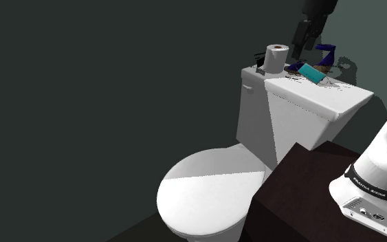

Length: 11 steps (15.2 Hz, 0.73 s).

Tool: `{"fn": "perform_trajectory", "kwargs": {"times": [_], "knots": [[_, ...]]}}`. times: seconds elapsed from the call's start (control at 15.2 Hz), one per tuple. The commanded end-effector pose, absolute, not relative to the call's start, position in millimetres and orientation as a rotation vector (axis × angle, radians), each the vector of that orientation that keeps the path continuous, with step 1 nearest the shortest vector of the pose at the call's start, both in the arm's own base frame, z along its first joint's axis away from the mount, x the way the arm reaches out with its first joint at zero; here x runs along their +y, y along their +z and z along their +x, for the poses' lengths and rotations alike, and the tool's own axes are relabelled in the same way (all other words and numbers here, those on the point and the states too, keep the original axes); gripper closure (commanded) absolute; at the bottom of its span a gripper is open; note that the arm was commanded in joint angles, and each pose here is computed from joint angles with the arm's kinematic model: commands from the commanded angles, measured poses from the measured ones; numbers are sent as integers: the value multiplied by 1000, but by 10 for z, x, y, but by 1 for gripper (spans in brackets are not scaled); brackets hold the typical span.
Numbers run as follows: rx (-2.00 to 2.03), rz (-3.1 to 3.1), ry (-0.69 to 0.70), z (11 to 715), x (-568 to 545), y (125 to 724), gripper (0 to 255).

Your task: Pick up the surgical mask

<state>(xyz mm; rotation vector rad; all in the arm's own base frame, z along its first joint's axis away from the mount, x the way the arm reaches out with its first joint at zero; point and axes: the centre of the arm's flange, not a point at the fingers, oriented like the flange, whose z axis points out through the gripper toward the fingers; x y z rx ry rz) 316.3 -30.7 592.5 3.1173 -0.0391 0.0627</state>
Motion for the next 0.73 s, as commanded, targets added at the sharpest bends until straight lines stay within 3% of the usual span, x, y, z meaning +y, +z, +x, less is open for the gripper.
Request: {"fn": "perform_trajectory", "kwargs": {"times": [0.0, 0.66], "knots": [[-39, 3117, 63, 3163, -307, 5925, 0], [-134, 3203, 59, 3406, -1698, 5602, 0]]}}
